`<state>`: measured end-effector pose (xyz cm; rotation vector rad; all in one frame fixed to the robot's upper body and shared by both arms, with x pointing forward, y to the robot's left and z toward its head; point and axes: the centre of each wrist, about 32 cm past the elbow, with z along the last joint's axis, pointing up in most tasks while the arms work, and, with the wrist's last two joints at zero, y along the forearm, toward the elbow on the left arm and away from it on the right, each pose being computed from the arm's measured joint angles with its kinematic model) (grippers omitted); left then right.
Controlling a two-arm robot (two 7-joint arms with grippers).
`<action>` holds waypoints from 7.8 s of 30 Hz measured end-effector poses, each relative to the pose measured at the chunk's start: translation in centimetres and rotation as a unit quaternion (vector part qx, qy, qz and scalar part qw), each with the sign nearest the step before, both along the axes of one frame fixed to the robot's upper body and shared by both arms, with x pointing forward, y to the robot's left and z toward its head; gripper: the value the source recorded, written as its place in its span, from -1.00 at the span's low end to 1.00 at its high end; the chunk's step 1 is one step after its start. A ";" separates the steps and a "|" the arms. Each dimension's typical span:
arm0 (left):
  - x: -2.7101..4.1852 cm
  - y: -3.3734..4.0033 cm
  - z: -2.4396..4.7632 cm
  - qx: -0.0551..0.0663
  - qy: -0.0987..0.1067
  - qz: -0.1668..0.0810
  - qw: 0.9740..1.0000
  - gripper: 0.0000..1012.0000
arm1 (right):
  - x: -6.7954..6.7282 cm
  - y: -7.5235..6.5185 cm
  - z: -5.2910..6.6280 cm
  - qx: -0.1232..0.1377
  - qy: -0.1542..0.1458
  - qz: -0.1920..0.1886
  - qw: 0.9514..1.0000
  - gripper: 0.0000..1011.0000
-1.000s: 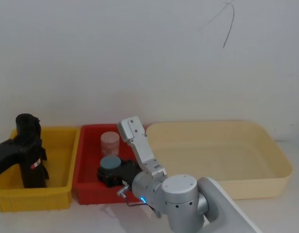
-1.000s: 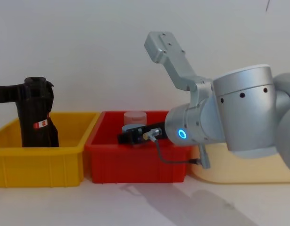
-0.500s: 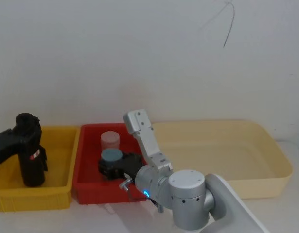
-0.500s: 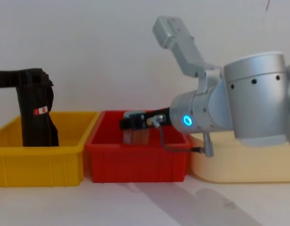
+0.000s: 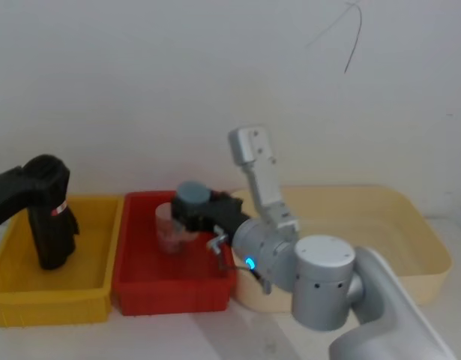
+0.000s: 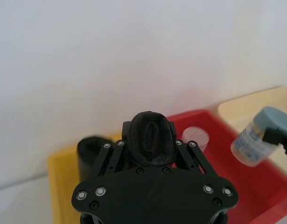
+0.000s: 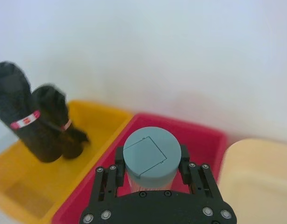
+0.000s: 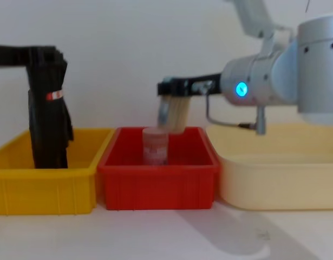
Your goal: Pick up the garbage bag with the one hand and transfer it to the other hand.
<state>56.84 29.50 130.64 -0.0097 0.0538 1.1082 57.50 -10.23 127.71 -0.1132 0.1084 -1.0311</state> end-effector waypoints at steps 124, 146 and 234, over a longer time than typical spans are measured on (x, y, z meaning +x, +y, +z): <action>12.89 -12.11 -1.43 -0.083 -0.012 -0.266 0.960 -0.25 | -0.9 -4.8 -3.9 -0.062 -0.105 -0.005 0.993 0.98; 12.89 -12.11 -1.43 -0.083 -0.012 -0.265 0.960 -0.25 | 1.1 -2.4 -3.5 -0.089 -0.106 -0.016 0.990 0.98; 12.89 -12.12 -1.43 -0.083 -0.012 -0.266 0.960 0.98 | 4.5 -0.5 -2.9 -0.095 -0.108 -0.065 0.987 0.06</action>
